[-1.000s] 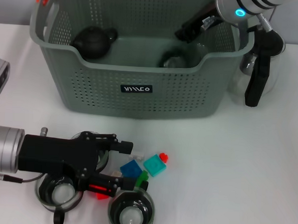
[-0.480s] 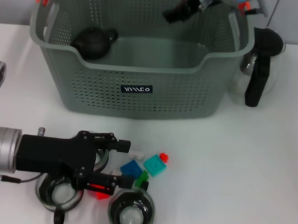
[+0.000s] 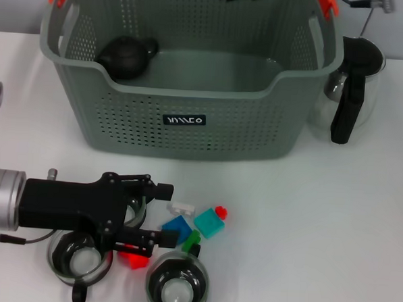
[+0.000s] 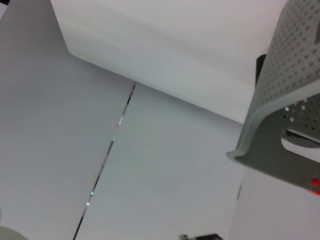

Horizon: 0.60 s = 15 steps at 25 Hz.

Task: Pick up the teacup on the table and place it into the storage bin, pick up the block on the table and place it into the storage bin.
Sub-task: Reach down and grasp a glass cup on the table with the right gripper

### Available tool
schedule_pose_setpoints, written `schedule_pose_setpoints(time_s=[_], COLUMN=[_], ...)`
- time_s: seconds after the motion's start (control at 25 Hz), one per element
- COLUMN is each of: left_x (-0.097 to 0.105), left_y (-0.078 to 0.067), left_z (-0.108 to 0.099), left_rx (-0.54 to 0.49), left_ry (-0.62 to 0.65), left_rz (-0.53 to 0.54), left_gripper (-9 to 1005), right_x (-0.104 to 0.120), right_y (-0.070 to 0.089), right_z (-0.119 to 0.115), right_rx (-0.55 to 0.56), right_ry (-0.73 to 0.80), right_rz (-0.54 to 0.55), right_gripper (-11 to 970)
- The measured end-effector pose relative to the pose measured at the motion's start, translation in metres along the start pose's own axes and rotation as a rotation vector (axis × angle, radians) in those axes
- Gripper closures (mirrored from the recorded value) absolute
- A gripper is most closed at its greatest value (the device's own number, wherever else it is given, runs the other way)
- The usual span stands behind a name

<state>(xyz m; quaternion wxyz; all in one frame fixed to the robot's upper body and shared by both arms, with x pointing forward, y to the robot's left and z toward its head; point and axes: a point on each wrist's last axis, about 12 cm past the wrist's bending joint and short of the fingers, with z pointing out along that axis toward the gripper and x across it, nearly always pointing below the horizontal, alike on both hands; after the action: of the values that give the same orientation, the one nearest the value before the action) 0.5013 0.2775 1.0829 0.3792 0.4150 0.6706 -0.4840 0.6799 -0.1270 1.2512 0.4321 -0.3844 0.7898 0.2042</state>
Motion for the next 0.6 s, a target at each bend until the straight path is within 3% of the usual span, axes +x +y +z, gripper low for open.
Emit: schedule_pose_setpoints(time_s=[0.2,0.36,0.6], left_x=[0.001,0.003,0.005], left_y=[0.0,-0.001,-0.002], left_z=[-0.002,-0.004,-0.007], left_rx=[-0.007,-0.01,-0.007], left_ry=[0.0,0.002,0.027], left_rz=[-0.004,-0.007,-0.017], left_gripper=[121,121,121], right_x=[0.011,0.022,0.045], right_y=[0.007,0.019,0.049], right_z=[-0.033,-0.057,-0.057], right_rx=[-0.173,-0.335,-0.534], right_ry=[0.042,0.129,0.314], right_rz=[0.01,-0.052,-0.185], right_gripper=[308,313,316])
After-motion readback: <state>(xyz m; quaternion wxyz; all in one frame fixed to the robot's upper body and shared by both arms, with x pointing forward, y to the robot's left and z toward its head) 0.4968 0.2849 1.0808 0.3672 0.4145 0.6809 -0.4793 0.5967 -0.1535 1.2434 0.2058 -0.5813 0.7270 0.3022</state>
